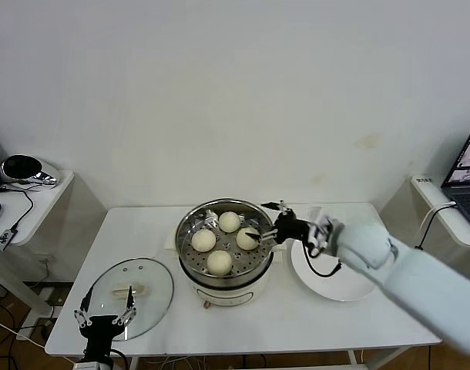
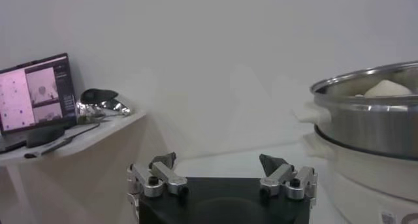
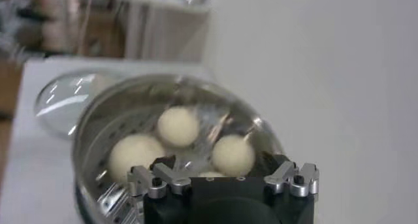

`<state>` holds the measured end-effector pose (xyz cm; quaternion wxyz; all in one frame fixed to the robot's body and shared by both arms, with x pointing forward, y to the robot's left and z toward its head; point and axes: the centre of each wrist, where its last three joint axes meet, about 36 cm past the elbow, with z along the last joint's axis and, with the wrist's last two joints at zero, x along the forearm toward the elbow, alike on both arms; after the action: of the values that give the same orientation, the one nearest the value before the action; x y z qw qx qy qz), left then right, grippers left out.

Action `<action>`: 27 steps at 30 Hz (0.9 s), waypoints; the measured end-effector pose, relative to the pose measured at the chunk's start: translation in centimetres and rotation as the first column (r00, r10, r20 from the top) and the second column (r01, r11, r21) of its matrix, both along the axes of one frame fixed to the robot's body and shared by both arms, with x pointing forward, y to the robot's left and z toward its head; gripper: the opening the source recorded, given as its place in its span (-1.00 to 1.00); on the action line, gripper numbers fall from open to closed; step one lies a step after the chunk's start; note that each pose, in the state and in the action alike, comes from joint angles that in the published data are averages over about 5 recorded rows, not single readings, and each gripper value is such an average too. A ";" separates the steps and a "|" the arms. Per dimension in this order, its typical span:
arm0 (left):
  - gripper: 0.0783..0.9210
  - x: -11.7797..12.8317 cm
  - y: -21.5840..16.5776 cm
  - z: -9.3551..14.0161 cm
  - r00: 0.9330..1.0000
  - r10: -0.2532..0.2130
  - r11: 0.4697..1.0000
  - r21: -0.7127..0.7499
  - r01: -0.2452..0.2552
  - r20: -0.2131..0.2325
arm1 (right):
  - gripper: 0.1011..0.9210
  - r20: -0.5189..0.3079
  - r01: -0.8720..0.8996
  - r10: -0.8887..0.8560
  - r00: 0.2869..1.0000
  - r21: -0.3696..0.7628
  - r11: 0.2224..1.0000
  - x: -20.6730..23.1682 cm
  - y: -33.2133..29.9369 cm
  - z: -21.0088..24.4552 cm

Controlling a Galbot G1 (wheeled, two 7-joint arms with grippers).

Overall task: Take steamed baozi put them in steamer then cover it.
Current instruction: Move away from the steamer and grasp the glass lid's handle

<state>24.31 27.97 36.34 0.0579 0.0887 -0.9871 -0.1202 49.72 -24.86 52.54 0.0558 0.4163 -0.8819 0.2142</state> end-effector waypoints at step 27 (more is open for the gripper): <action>0.77 -1.6 8.9 -4.4 0.963 -0.195 0.424 0.869 0.255 -0.188 | 0.76 0.113 0.685 -0.795 0.596 0.446 0.577 -17.0 -11.3 -13.8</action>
<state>22.74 36.86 31.94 0.0151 -0.0305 -0.7800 -0.6249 32.72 -36.14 38.70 -0.0703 -0.0312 -0.9947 0.0675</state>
